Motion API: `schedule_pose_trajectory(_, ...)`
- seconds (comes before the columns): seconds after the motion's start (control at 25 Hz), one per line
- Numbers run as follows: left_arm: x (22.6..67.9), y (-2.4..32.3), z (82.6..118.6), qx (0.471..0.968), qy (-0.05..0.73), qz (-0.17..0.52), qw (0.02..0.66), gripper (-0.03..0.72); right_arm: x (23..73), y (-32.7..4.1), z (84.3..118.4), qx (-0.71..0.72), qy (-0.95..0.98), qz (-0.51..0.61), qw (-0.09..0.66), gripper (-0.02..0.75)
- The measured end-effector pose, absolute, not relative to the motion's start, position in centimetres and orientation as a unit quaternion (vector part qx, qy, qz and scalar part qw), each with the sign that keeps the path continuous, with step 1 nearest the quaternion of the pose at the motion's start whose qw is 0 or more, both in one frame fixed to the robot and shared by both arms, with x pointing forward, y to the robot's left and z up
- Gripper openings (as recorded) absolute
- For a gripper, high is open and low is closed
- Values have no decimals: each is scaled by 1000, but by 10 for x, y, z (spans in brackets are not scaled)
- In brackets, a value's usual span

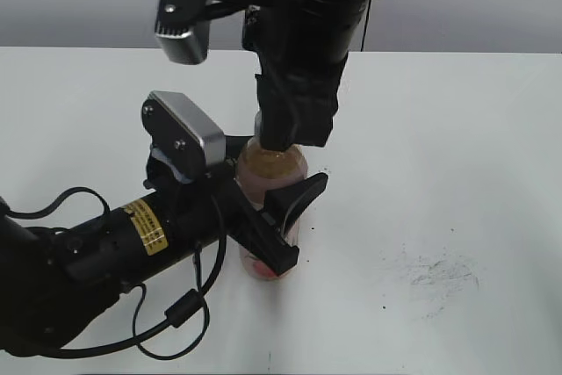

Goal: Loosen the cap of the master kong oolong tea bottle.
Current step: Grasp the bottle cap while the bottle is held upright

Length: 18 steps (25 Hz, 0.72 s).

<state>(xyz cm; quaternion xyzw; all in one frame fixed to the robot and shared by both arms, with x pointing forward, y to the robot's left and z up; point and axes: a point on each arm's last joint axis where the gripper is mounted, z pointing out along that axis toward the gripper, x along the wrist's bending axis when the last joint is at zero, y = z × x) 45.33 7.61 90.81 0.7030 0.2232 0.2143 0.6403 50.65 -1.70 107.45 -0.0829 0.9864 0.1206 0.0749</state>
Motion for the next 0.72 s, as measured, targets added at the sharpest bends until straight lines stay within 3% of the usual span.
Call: schedule_pose_trajectory(0.72,453,76,908,704,222,214,640,447,507,-18,1076,-512,847,66,125,279)
